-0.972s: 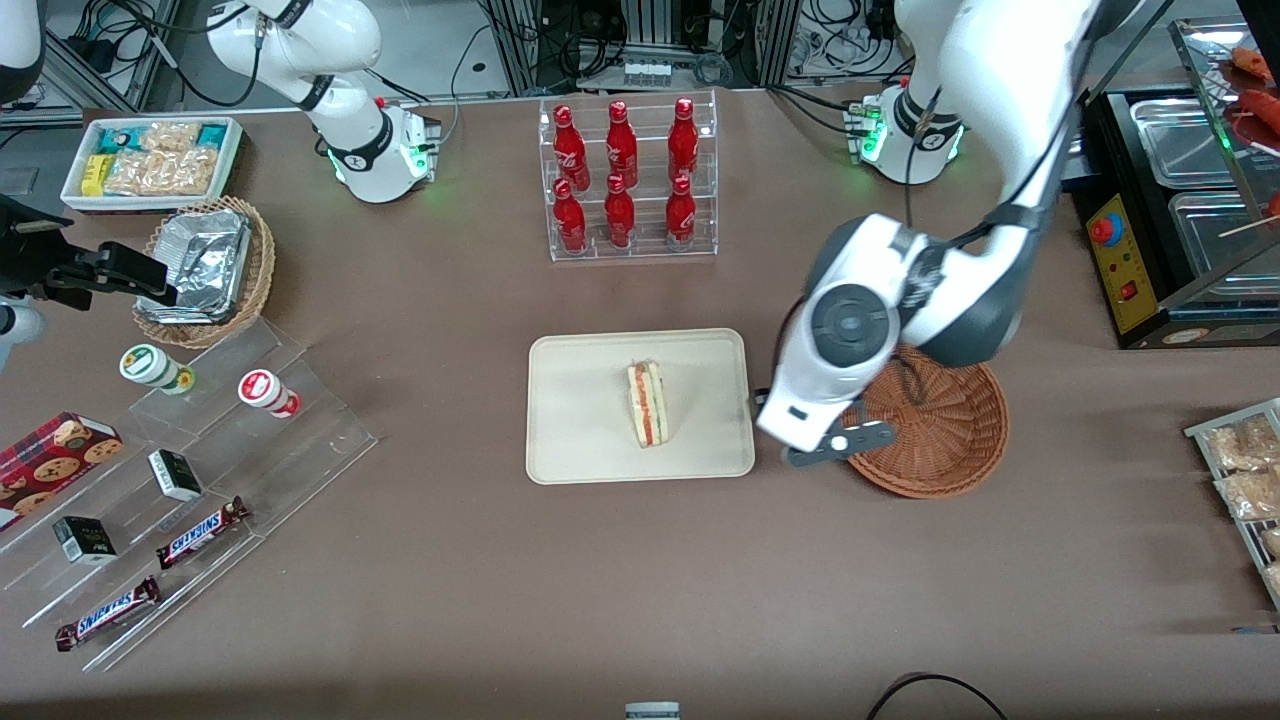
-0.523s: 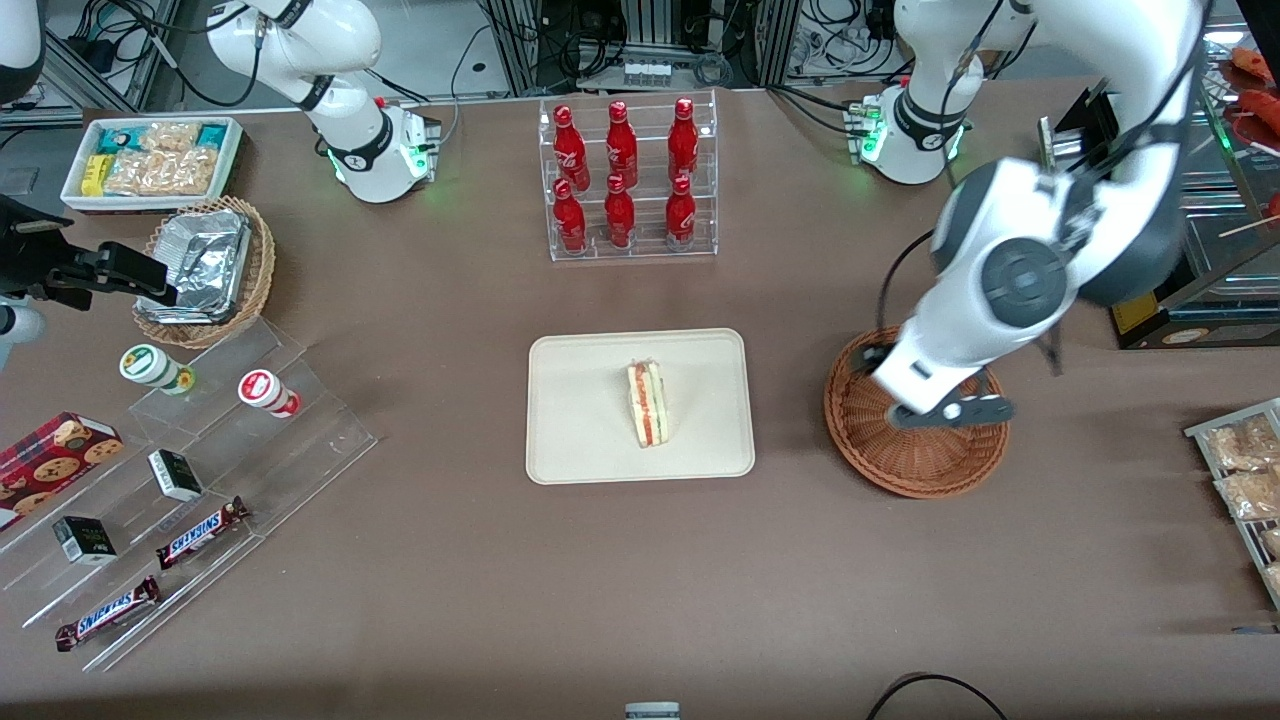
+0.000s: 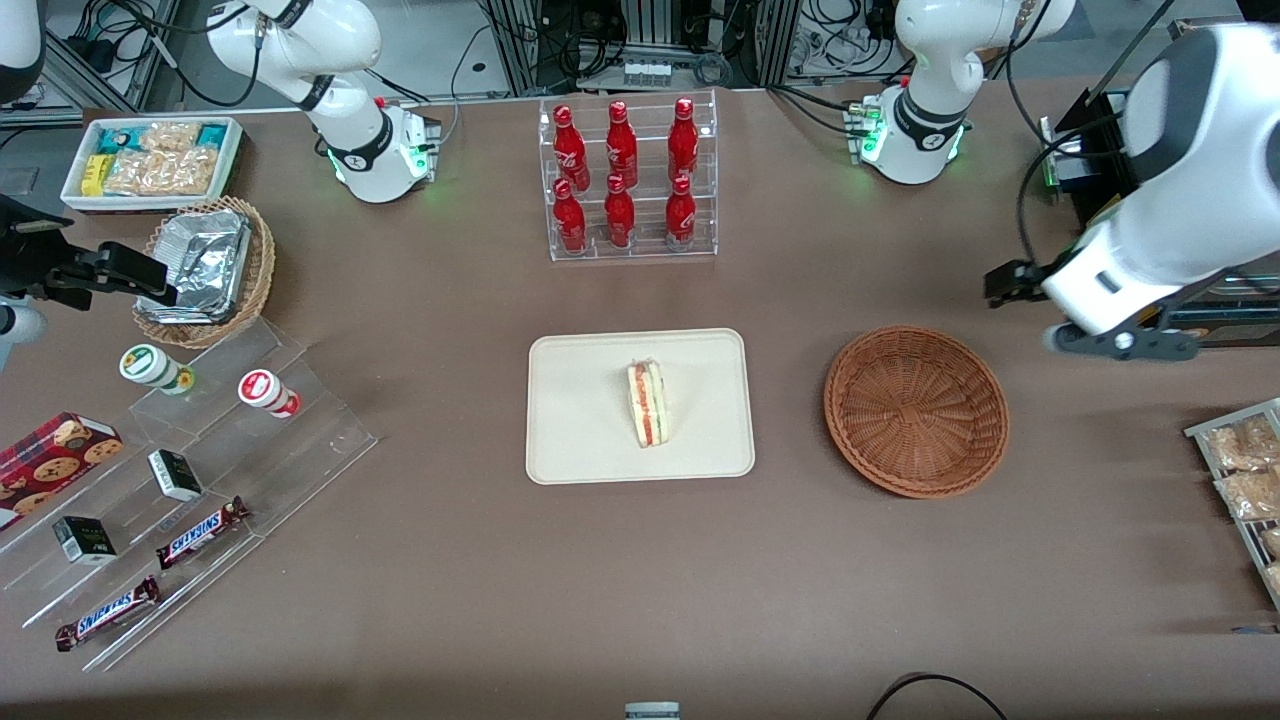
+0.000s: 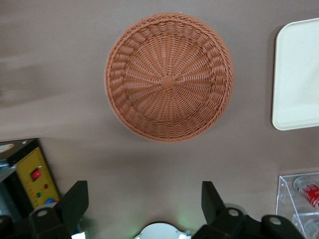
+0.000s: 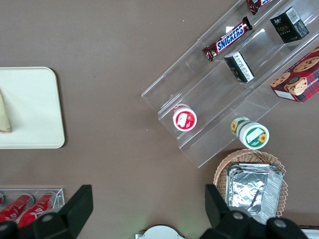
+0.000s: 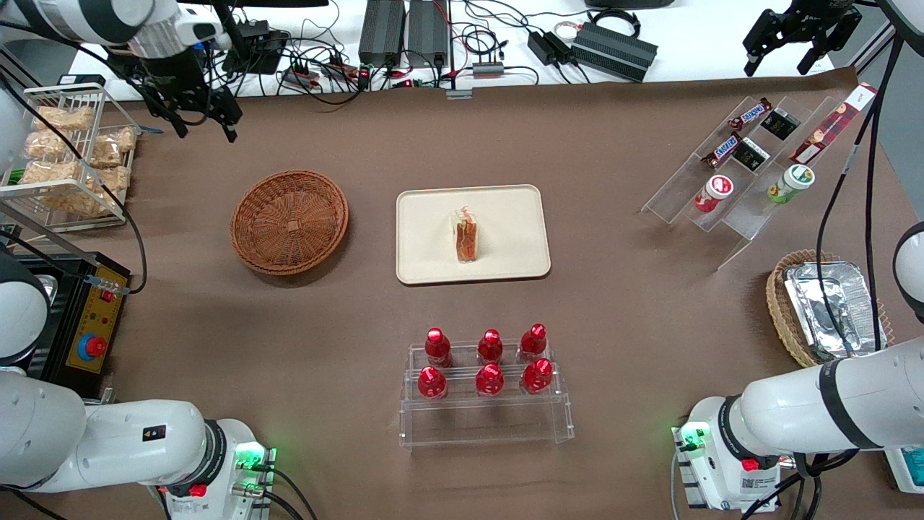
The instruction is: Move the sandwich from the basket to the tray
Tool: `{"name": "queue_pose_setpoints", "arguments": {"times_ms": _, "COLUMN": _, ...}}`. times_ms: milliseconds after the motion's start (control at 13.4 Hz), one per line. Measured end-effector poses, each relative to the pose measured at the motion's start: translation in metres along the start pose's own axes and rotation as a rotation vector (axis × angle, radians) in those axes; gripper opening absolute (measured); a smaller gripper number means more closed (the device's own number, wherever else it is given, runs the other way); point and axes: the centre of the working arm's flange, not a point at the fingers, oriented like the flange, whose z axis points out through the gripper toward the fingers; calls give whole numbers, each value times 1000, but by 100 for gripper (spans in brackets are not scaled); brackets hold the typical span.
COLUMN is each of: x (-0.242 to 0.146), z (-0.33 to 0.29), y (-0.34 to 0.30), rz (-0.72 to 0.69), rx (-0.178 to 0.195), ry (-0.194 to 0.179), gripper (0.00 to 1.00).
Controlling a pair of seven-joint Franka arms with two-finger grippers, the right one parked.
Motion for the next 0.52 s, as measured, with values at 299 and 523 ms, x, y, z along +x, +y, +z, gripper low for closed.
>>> {"name": "queue_pose_setpoints", "arguments": {"times_ms": 299, "x": -7, "z": -33, "y": -17, "rz": -2, "rx": -4, "ry": 30, "gripper": 100}}
{"name": "queue_pose_setpoints", "arguments": {"times_ms": 523, "x": -7, "z": -32, "y": -29, "rz": -7, "rx": -38, "ry": 30, "gripper": 100}}
